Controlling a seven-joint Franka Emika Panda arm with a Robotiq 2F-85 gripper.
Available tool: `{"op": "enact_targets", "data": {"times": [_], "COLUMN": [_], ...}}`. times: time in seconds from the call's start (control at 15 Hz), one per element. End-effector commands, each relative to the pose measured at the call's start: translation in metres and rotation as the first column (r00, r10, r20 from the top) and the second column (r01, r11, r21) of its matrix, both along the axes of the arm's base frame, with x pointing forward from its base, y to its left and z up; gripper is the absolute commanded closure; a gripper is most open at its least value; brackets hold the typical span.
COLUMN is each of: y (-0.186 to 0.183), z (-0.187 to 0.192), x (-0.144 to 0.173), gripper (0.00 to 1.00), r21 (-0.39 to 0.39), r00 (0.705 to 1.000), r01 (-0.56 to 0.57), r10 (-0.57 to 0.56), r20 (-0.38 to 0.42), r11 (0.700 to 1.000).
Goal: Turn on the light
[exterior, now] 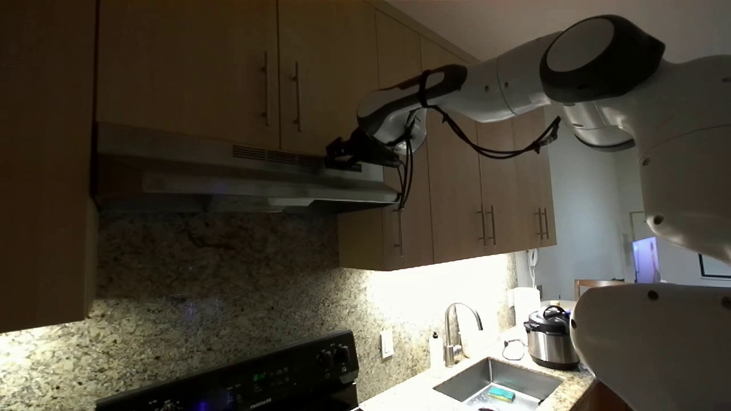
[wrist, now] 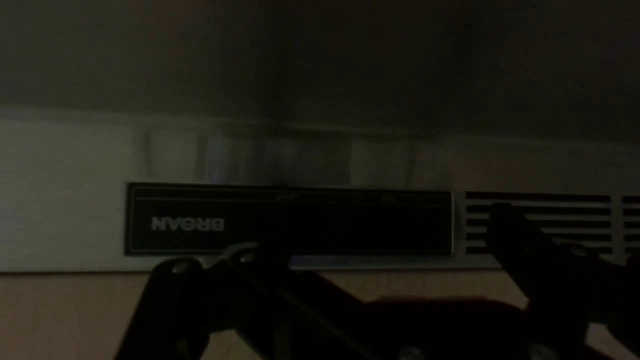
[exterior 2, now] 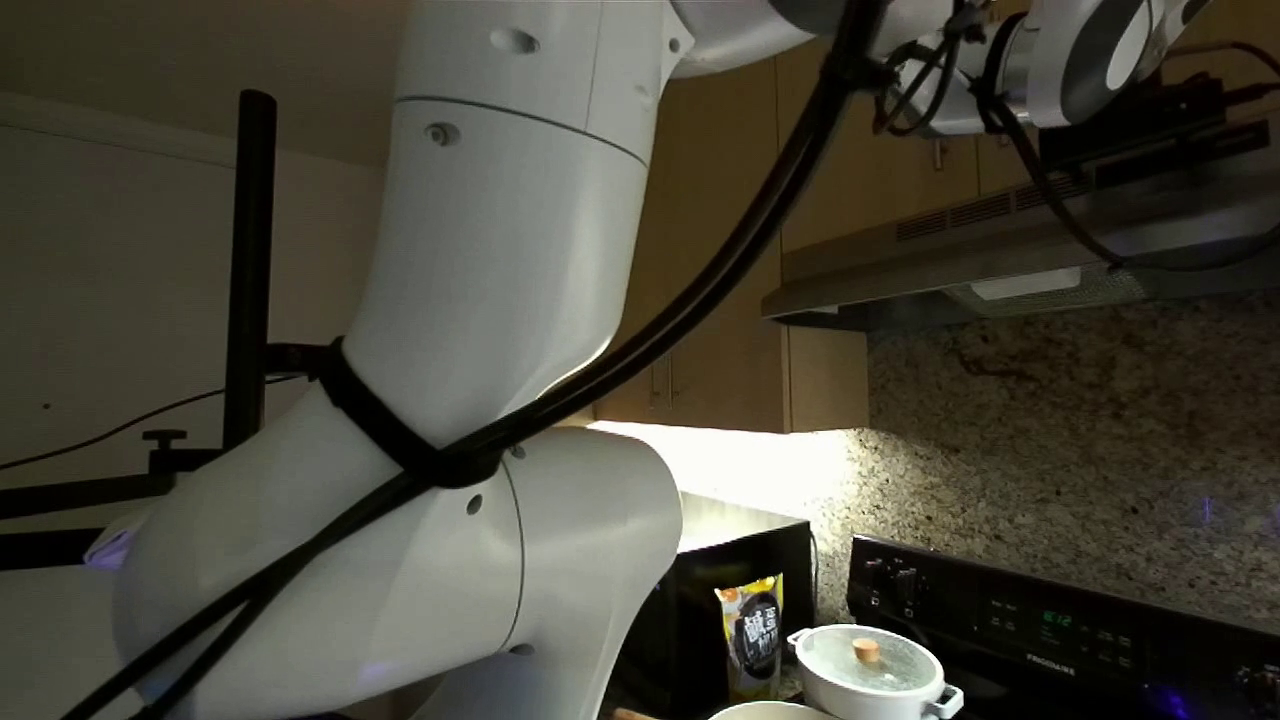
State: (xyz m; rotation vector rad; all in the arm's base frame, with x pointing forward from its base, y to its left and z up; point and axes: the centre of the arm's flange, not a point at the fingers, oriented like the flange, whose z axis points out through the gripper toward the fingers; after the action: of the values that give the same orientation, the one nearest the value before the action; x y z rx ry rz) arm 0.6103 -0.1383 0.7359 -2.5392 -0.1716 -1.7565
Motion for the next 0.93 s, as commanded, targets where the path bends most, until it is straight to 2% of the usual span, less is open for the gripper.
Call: {"op": "enact_targets", "data": {"times": [0.0, 0.4, 0.87], "y": [-0.006, -0.004, 0.003], "z": [0.009, 0.012, 0.014], "x": [0.035, 0.05, 0.055], "gripper": [0.0, 0.0, 0.0], "r21": [-0.005, -0.006, 0.028], "r00": [1.0, 0.997, 0.992], "r01": [-0.025, -0.072, -0.107], "r10": [0.025, 0.072, 0.108], "r20": [-0.002, 0.001, -0.063], "r11": [1.0, 0.997, 0.994]}}
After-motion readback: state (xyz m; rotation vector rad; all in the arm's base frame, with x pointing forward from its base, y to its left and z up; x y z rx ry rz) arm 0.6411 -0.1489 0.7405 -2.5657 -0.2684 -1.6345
